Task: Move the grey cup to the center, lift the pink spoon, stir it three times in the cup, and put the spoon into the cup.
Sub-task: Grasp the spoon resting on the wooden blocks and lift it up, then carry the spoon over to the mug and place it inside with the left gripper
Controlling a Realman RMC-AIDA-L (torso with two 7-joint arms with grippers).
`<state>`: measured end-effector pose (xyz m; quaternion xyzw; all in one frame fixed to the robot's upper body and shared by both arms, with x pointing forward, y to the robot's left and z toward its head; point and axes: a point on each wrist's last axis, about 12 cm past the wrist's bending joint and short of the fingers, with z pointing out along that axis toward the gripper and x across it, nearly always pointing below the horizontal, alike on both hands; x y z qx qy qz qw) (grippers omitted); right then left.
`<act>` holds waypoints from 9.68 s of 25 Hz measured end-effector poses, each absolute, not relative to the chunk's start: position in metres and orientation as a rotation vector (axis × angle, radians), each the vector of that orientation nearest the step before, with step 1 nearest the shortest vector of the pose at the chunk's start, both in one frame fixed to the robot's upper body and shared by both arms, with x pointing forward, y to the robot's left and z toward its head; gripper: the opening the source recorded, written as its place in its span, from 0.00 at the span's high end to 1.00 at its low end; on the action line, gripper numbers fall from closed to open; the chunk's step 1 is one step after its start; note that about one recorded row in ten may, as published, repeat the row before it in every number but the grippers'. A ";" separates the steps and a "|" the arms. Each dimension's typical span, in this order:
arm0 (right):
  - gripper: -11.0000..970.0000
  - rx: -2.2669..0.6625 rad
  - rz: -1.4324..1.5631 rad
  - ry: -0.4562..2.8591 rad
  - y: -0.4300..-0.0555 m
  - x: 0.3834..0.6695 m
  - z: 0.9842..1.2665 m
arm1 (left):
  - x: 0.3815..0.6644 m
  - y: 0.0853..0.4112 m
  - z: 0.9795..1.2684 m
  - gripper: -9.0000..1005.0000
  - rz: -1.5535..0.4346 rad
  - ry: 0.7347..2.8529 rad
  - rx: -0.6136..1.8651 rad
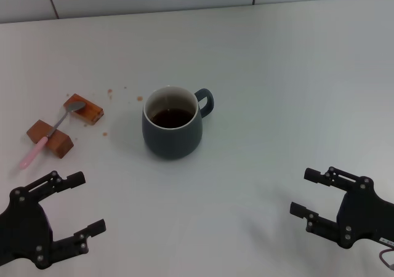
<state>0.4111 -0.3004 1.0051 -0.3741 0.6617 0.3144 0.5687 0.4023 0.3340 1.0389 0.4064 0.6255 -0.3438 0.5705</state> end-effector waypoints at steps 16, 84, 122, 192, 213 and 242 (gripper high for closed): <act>0.30 -0.891 0.743 1.557 -0.301 0.410 1.005 | 0.405 0.343 1.056 0.19 -0.923 1.402 0.502; 0.30 -0.888 0.787 1.533 -0.296 0.429 1.014 | 0.432 0.355 0.999 0.20 -1.485 1.769 -1.104; 0.29 -0.902 0.783 1.522 -0.293 0.438 1.017 | 0.443 0.348 0.995 0.51 -1.447 1.795 -1.081; 0.30 -0.918 0.786 1.528 -0.286 0.451 1.018 | 0.491 0.332 1.078 0.86 -1.541 1.476 -0.277; 0.29 -0.862 0.813 1.563 -0.286 0.432 1.009 | 0.566 0.216 1.258 0.86 -0.455 1.696 1.676; 0.30 -0.834 0.828 1.559 -0.283 0.428 1.007 | 0.575 0.151 1.228 0.85 0.034 1.844 2.010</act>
